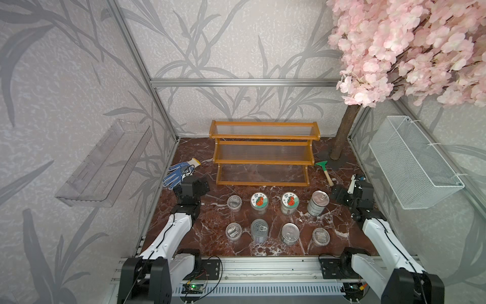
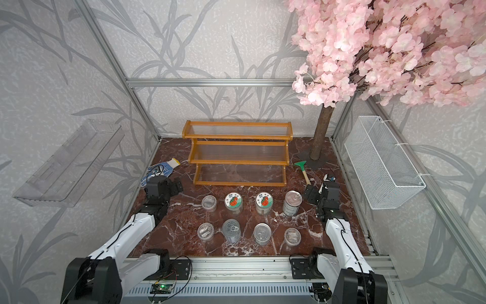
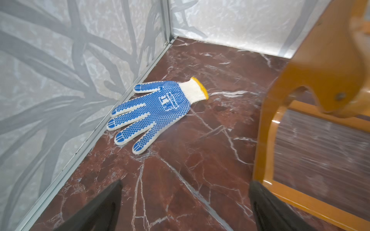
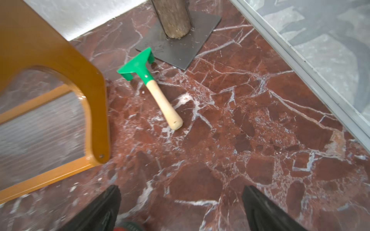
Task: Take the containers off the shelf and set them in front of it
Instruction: Reset both arms
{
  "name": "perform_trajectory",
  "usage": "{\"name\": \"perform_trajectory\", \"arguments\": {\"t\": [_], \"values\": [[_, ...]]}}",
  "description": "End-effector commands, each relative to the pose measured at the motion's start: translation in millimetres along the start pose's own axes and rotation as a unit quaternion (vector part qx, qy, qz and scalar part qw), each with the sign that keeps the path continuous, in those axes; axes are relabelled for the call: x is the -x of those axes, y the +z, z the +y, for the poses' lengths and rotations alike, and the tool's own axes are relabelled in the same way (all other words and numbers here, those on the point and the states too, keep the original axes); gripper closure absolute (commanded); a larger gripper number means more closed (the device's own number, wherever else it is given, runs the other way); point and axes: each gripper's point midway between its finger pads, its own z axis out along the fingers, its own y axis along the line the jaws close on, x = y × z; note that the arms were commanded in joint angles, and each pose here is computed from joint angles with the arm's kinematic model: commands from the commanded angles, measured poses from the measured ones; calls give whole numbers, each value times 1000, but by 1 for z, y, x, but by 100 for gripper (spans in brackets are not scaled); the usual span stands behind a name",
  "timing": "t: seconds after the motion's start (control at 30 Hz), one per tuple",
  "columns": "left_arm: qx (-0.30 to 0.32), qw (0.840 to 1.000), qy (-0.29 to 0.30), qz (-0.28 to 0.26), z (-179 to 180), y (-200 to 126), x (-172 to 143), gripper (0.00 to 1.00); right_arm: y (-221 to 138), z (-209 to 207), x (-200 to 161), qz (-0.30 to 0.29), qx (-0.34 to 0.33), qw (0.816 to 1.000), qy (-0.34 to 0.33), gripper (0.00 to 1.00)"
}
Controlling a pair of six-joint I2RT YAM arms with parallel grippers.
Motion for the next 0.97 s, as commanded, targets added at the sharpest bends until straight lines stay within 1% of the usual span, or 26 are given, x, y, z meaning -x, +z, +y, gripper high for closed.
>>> {"name": "perform_trajectory", "arguments": {"t": [0.0,0.07,0.13,0.17,0.27,0.3,0.37,0.43,0.5,0.53,0.83,0.93], "values": [[18,996,-35,-80,5,13,26,0,11,1,39,-103,-2,994,-23,1],[19,996,-27,-77,3,24,20,0,20,2,39,-119,7,993,-26,1],[14,996,-17,-90,-2,32,16,0,31,7,41,-132,22,990,-34,1],[14,995,-14,-99,-2,34,15,0,35,8,42,-127,24,991,-34,1],[20,993,2,-115,-2,37,21,0,46,17,58,-154,40,986,-47,1],[20,992,-1,-128,-2,36,24,0,49,17,63,-164,40,985,-41,1],[26,992,-3,-120,-1,40,22,0,57,21,66,-164,55,984,-29,1],[44,991,-9,-123,2,39,24,0,65,39,61,-152,102,981,-58,1],[56,990,-16,-127,6,37,23,0,67,49,56,-132,126,980,-79,1],[57,990,-19,-131,8,35,24,0,66,52,55,-137,132,978,-82,1],[46,989,-15,-140,3,31,25,0,64,54,53,-150,129,976,-93,1],[29,989,-7,-142,-4,30,26,0,64,54,54,-151,128,976,-93,1]]}}
